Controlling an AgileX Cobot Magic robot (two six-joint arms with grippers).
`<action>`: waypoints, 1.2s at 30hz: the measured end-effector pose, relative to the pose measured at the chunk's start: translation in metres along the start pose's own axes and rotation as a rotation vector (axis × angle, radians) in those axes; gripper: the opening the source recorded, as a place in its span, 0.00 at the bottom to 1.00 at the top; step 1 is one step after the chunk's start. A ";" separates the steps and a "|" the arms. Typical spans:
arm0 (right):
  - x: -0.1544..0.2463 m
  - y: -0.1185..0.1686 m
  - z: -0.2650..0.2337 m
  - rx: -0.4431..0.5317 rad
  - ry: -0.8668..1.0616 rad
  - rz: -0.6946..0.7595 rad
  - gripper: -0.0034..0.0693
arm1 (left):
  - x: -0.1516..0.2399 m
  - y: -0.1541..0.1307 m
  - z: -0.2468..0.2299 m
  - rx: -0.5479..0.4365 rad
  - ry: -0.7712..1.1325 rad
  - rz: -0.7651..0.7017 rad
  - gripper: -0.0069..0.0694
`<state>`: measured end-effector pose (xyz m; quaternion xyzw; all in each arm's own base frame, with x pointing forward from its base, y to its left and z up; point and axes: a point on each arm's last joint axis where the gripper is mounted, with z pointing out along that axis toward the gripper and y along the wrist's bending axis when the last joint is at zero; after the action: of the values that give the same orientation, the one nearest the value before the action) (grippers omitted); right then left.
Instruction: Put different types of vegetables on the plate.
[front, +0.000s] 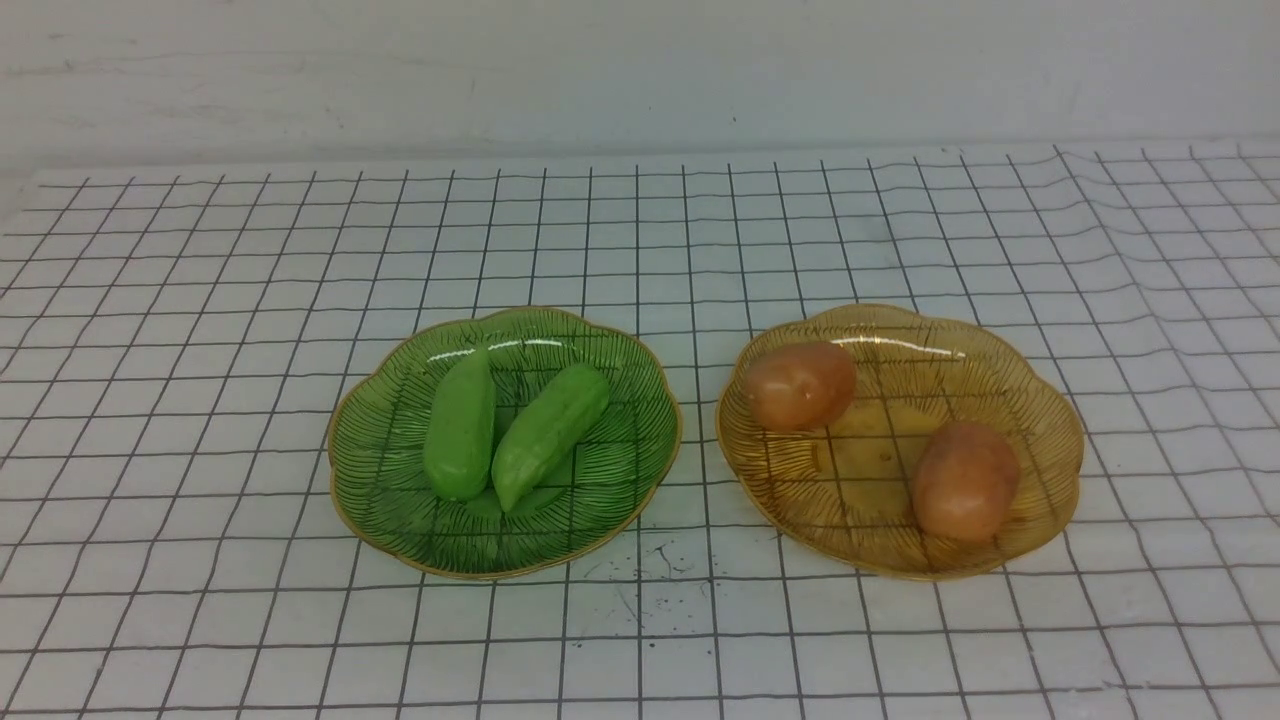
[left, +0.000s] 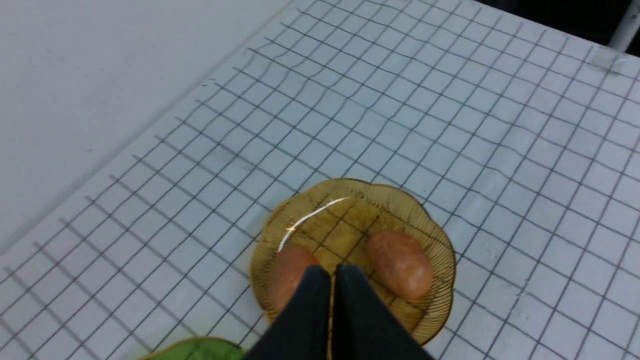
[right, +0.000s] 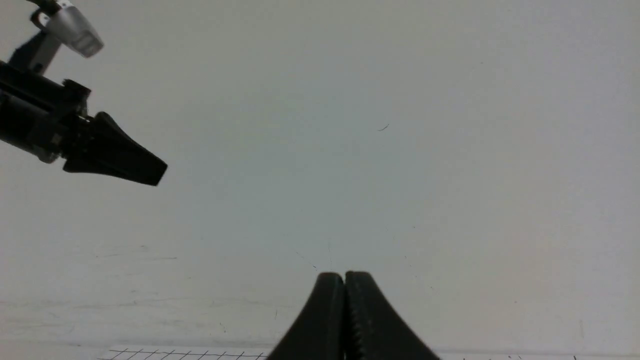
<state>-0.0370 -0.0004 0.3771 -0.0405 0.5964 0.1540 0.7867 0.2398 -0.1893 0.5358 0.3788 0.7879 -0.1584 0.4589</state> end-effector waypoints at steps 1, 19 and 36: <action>0.000 0.000 0.000 0.000 0.000 0.000 0.03 | 0.002 0.000 -0.005 -0.015 0.003 -0.002 0.08; 0.000 0.000 0.000 0.000 0.000 0.000 0.03 | 0.138 -0.032 -0.134 -0.148 -0.085 -0.105 0.08; 0.000 0.000 0.000 0.000 0.000 0.000 0.03 | 0.213 -0.064 -0.217 -0.124 -0.442 -0.119 0.08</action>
<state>-0.0370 -0.0004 0.3771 -0.0405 0.5964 0.1537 0.7868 -0.0006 -0.0055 0.4646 0.2589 0.6973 -0.2156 0.6327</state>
